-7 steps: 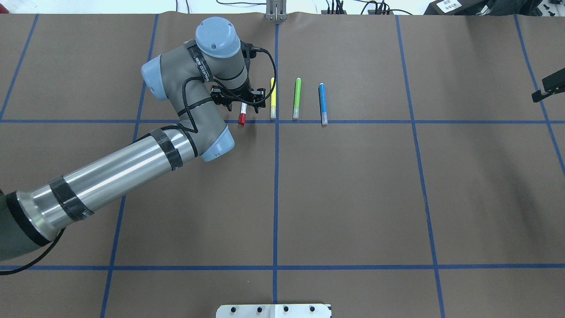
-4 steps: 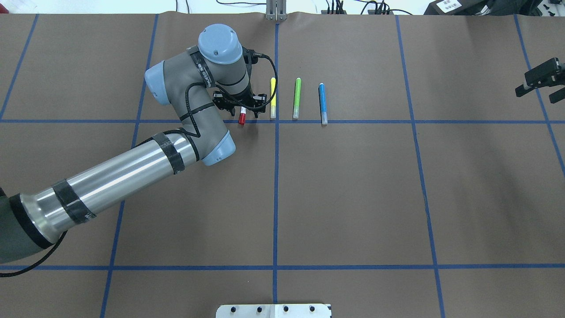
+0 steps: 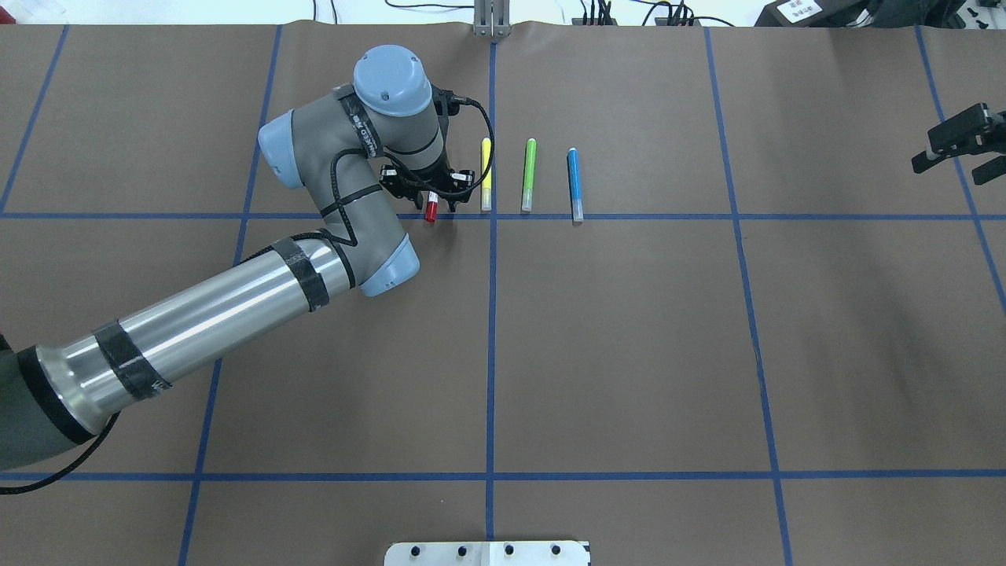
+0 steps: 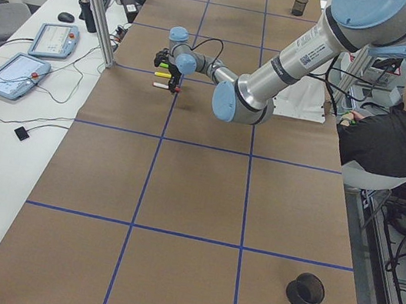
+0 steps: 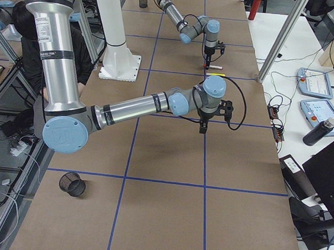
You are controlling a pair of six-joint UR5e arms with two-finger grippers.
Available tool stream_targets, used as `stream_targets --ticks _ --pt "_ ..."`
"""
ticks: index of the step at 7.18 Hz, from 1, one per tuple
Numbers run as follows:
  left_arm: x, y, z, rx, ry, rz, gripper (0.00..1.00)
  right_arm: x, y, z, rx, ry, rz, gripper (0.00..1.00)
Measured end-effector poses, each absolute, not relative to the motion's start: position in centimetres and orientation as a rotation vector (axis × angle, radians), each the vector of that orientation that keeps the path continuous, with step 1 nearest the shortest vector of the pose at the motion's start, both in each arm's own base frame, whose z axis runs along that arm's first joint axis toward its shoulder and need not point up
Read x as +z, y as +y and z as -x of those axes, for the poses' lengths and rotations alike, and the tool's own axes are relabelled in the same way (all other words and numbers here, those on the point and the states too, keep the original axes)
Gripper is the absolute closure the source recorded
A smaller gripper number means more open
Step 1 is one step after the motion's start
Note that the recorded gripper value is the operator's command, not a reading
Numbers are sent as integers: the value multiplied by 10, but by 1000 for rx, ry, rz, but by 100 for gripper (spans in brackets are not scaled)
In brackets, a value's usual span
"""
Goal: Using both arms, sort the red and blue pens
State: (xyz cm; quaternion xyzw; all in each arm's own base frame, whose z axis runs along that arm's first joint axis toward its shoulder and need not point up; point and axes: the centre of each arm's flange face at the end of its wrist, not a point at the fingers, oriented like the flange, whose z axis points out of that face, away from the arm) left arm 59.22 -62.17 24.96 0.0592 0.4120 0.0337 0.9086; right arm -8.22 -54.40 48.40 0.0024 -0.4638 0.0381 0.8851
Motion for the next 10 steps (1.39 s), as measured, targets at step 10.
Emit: stream_targets --ticks 10 --pt "267 -688 -446 -87 916 -31 100 355 -568 262 75 -884 -60 1"
